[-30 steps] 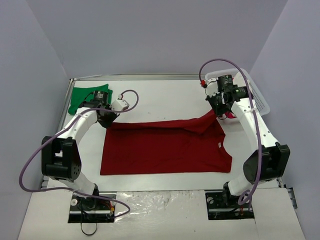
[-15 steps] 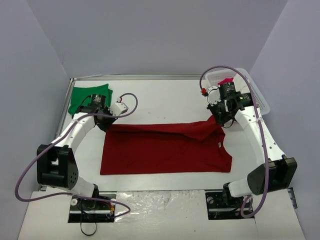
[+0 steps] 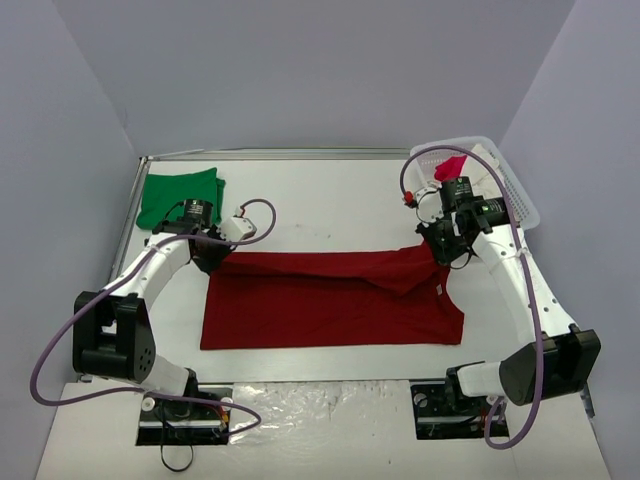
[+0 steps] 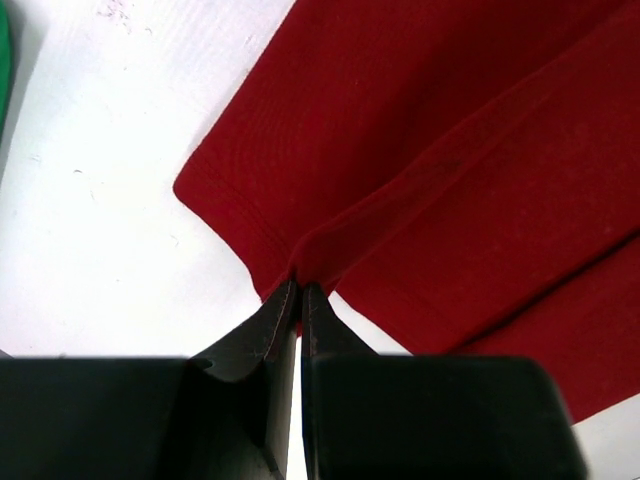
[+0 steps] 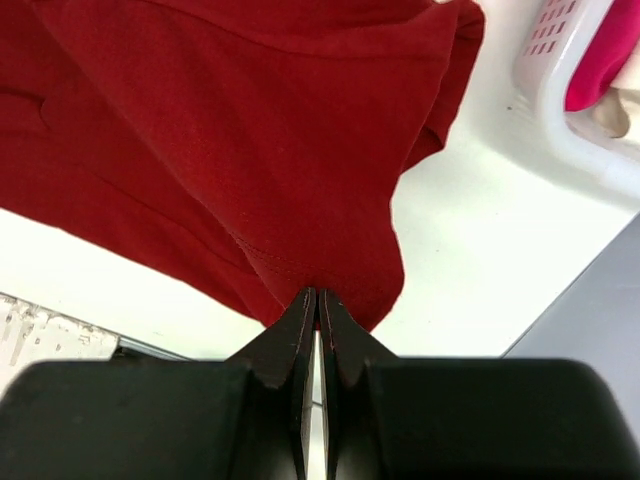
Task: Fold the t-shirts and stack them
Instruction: Fold the other side of the tshirt into a rectangle
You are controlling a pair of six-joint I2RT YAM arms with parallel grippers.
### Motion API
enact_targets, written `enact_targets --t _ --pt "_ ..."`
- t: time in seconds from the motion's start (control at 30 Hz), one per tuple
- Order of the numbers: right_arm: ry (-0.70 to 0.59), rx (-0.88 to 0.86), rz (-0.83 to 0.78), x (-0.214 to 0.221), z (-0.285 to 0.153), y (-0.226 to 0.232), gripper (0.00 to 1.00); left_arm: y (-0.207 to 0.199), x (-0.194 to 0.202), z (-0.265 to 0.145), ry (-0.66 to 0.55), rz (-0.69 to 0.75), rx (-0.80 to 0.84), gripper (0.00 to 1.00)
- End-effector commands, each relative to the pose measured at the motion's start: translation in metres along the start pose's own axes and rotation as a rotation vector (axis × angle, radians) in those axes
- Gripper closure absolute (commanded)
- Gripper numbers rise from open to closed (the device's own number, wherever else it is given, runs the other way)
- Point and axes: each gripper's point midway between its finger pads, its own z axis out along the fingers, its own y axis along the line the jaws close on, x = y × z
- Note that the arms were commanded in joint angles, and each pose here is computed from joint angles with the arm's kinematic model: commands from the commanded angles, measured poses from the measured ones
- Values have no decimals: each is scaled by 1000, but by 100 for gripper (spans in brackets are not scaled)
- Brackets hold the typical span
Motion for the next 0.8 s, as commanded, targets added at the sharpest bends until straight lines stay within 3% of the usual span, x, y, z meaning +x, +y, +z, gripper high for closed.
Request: enact_targets --t 0.0,0.03,0.07,0.1,0.13,0.3,0.77 --pt "39 -37 -19 18 -6 11 100 3 -2 -12 -33 22 -26 98" --pt "56 -52 -24 23 -4 14 100 0 -1 -11 -30 31 -18 98" --pt "67 -62 -28 26 -2 16 93 -3 3 -9 -22 35 -8 98" --pt "98 -78 -29 33 1 19 75 -5 5 -9 -18 47 1 88" --pt "112 -90 -40 37 2 21 50 -11 4 -8 -31 56 32 83" --pt "148 -60 -44 42 8 15 45 -25 -2 -16 -96 90 68 71" --pt "159 5 -24 35 50 0 44 -19 -1 3 -59 14 52 69"
